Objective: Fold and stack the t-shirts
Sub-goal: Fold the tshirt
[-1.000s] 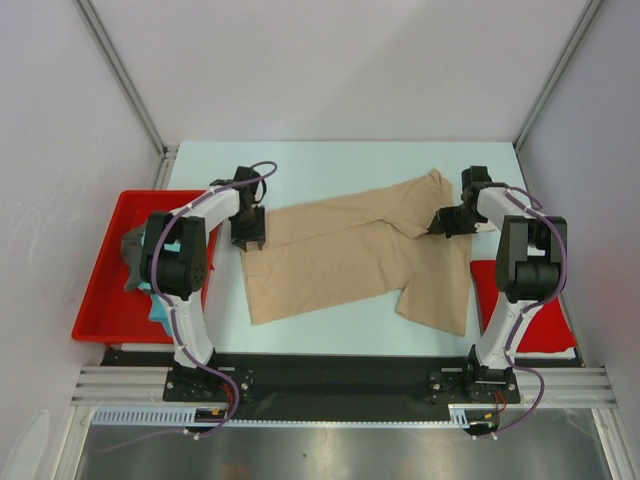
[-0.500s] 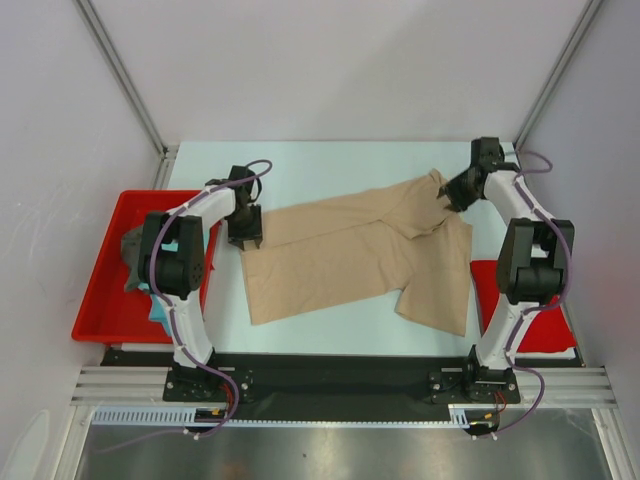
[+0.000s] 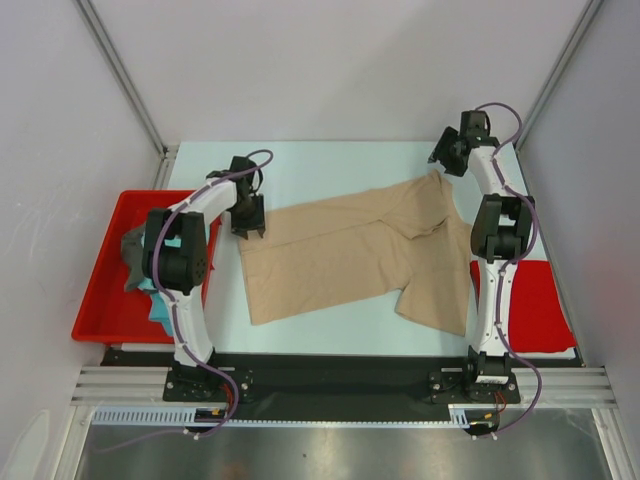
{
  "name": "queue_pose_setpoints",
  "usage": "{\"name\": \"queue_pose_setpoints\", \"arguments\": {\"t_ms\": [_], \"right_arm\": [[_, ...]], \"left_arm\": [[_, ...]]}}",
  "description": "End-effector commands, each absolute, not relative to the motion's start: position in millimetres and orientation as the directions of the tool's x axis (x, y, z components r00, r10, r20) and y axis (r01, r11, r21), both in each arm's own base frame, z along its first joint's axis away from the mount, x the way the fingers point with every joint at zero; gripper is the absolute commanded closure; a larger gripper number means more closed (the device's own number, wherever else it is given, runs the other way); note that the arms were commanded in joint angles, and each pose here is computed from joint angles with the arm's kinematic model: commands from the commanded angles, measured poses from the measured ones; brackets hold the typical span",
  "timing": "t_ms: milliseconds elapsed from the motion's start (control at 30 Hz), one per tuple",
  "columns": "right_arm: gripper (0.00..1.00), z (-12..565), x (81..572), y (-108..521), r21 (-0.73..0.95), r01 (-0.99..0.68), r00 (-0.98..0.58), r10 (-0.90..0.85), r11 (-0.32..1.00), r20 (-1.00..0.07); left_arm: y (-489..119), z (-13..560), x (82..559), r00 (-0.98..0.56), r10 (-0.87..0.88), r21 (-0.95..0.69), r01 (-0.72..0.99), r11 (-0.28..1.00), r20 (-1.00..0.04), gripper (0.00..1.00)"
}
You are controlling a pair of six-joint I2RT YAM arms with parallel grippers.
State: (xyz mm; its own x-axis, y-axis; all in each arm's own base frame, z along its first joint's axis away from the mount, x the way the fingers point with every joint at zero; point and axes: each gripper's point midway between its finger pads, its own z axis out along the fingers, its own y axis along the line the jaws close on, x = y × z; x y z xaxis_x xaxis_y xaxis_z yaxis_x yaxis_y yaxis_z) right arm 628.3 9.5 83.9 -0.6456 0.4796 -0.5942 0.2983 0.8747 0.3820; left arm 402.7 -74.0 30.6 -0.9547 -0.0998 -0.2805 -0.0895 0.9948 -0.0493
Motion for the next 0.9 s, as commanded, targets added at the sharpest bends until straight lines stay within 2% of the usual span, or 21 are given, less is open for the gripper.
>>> {"name": "queue_pose_setpoints", "arguments": {"t_ms": [0,233,600,633,700,800,833,867], "right_arm": [[0.37,100,635,13,0.376,0.202,-0.639,0.413,0.904,-0.649],[0.50,77,632,12,0.349,0.219,-0.664,0.401,0.911,-0.631],[0.62,53,641,11,0.348,0.235,-0.662,0.412,0.907,-0.626],[0.68,53,642,7,0.341,0.250,-0.654,0.418,0.906,-0.630],[0.69,54,644,1,0.336,0.268,-0.641,0.428,0.903,-0.638],[0.81,55,645,-14,0.324,0.317,-0.616,0.453,0.891,-0.645],[0.88,56,645,-22,0.315,0.351,-0.600,0.470,0.882,-0.647],[0.89,56,644,-30,0.314,0.367,-0.591,0.481,0.875,-0.648]], "left_arm": [[-76,32,414,-0.956,-0.085,-0.061,-0.070,0.996,-0.282,0.51],[-76,30,416,-0.959,-0.084,-0.058,-0.071,0.996,-0.269,0.51],[-76,27,417,-0.963,-0.085,-0.053,-0.074,0.996,-0.254,0.51],[-75,27,419,-0.963,-0.085,-0.049,-0.075,0.996,-0.256,0.51],[-74,24,418,-0.966,-0.088,-0.047,-0.078,0.996,-0.245,0.51],[-72,22,419,-0.967,-0.092,-0.040,-0.085,0.996,-0.239,0.51],[-71,21,419,-0.968,-0.095,-0.040,-0.088,0.995,-0.234,0.51],[-70,21,418,-0.967,-0.099,-0.040,-0.092,0.995,-0.233,0.51]]}}
